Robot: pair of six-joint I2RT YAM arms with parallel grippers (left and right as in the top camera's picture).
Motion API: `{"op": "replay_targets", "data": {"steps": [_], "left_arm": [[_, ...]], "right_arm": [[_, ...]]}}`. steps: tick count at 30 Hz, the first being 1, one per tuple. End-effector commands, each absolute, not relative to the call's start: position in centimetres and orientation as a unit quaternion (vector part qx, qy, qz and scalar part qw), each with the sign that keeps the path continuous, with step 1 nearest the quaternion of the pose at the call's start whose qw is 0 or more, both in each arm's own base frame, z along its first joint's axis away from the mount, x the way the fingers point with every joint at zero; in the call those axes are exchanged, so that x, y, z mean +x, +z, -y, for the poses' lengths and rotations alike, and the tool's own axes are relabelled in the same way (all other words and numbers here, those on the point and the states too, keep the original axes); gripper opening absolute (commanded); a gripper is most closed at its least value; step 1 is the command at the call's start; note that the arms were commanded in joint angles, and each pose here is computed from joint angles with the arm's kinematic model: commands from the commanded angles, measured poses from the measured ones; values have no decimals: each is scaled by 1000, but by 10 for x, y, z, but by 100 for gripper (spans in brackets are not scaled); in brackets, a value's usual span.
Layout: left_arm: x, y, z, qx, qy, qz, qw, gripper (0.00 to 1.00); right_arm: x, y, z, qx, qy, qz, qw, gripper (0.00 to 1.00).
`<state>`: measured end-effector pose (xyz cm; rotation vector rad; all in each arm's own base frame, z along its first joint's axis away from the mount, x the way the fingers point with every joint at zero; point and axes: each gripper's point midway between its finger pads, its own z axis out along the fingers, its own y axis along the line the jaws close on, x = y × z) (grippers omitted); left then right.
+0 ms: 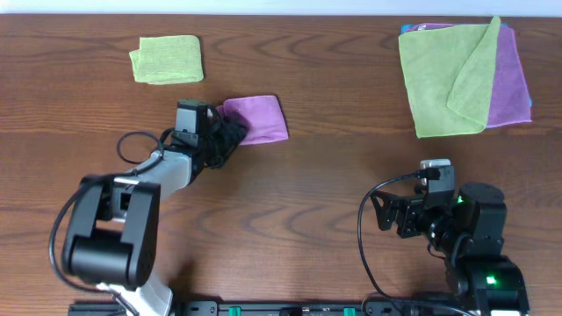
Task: Fold the cloth
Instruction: 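Lift the folded pink cloth with the left gripper and carry it over the green cloth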
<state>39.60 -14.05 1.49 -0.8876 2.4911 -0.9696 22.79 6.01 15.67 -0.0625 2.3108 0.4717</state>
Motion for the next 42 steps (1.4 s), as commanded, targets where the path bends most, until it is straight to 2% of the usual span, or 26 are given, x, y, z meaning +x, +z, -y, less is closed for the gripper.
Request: {"op": "replay_targets", "data": {"steps": [1,3,4,9,16,22,26,33,42], "left_arm": [[386,-19,139,-323,-314,-882,135,36],[391,-20,140,-317,-319,-881,145,9],[395,-18,141,-309,-324,-881,154,6],[422,18,155,-268,-383,-863,193,6],[488,107,163,-232,-436,-836,242,6],[543,196,125,-226,-390,-832,324,6],[568,228,101,-219,-372,-826,361,5],[616,240,68,-229,-370,-808,398,6],[648,204,40,-244,-371,-808,387,6]], "right_arm": [[228,154,-57,-13,183,-907,379,99],[228,154,-57,-13,183,-907,379,99],[228,154,-57,-13,183,-907,379,99],[228,154,-57,-13,183,-907,379,99],[228,154,-57,-13,183,-907,379,99],[228,154,-57,-13,183,-907,379,99],[228,154,-57,-13,183,-907,379,99],[228,154,-57,-13,183,-907,379,99],[228,154,-57,-13,183,-907,379,99]]}}
